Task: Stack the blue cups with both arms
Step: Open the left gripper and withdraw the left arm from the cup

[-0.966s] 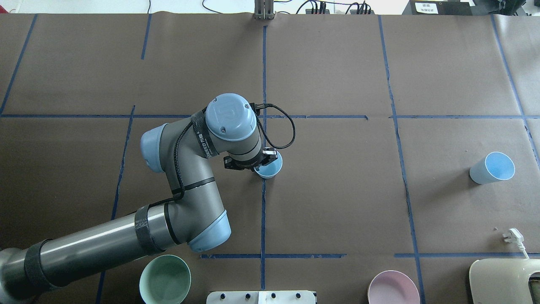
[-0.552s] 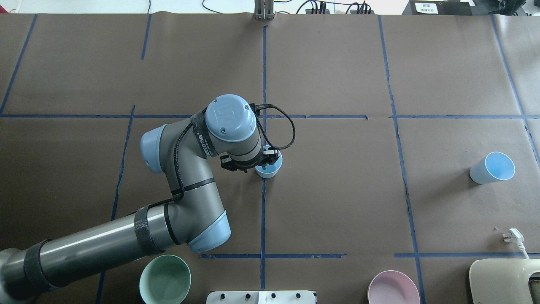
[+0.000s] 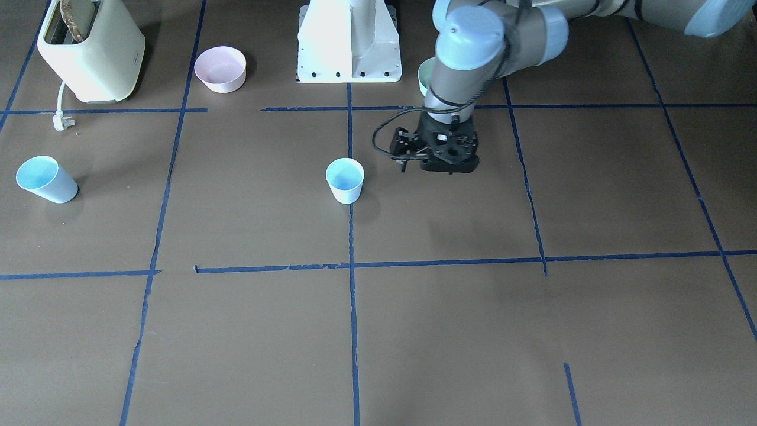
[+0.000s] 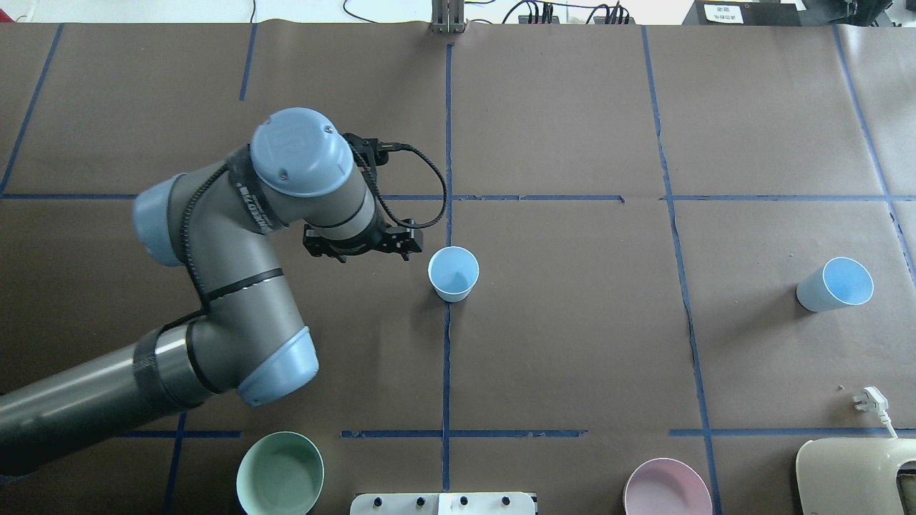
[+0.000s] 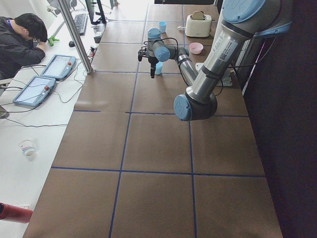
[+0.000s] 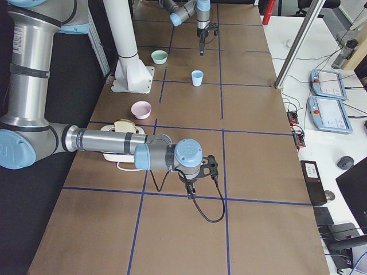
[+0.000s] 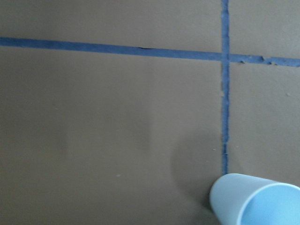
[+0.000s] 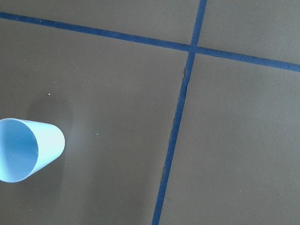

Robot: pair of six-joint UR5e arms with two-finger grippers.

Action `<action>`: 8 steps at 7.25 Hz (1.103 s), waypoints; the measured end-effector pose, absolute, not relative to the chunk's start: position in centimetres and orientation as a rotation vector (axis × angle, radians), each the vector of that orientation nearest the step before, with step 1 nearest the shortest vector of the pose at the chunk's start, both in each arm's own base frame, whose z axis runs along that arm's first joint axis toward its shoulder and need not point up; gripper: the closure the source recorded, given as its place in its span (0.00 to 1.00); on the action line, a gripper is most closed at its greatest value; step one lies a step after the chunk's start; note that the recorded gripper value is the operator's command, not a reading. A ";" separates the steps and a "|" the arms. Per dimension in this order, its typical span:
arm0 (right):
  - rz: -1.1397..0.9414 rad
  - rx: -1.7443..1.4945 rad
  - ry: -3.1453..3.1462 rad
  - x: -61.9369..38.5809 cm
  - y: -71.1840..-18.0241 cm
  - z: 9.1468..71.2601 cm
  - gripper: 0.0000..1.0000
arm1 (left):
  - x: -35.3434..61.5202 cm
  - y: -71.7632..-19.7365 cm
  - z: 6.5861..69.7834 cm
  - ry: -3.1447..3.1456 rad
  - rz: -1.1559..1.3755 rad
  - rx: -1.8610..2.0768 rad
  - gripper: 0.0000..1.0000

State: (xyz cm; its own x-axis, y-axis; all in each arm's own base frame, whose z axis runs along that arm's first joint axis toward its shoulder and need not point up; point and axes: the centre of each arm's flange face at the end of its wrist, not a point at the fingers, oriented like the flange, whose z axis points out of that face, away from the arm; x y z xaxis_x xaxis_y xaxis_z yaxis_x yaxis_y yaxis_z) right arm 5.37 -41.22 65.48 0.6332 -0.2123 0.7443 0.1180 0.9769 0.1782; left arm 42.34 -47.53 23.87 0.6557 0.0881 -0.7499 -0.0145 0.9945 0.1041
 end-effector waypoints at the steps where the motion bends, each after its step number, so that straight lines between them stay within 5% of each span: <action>1: -0.201 0.120 -0.872 5.0 -41.3 65.1 0.00 | 35.6 -49.7 28.5 0.826 0.142 0.118 0.00; 4: -0.152 0.100 -0.878 4.1 -42.2 64.0 0.00 | 13.2 -52.0 44.7 0.756 0.302 0.159 0.00; 8: -0.085 0.072 -0.876 1.5 -43.9 60.8 0.00 | -5.0 -42.7 61.8 0.822 0.215 0.094 0.00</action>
State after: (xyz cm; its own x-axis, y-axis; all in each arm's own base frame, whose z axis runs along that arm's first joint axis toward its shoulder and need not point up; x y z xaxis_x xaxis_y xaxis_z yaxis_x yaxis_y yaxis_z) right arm 1.50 -43.86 60.75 0.6371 -0.1038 0.7638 0.0451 0.9942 0.0975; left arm -5.03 -42.72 61.80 0.6605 0.2257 -0.7161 -0.1534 0.9742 0.1656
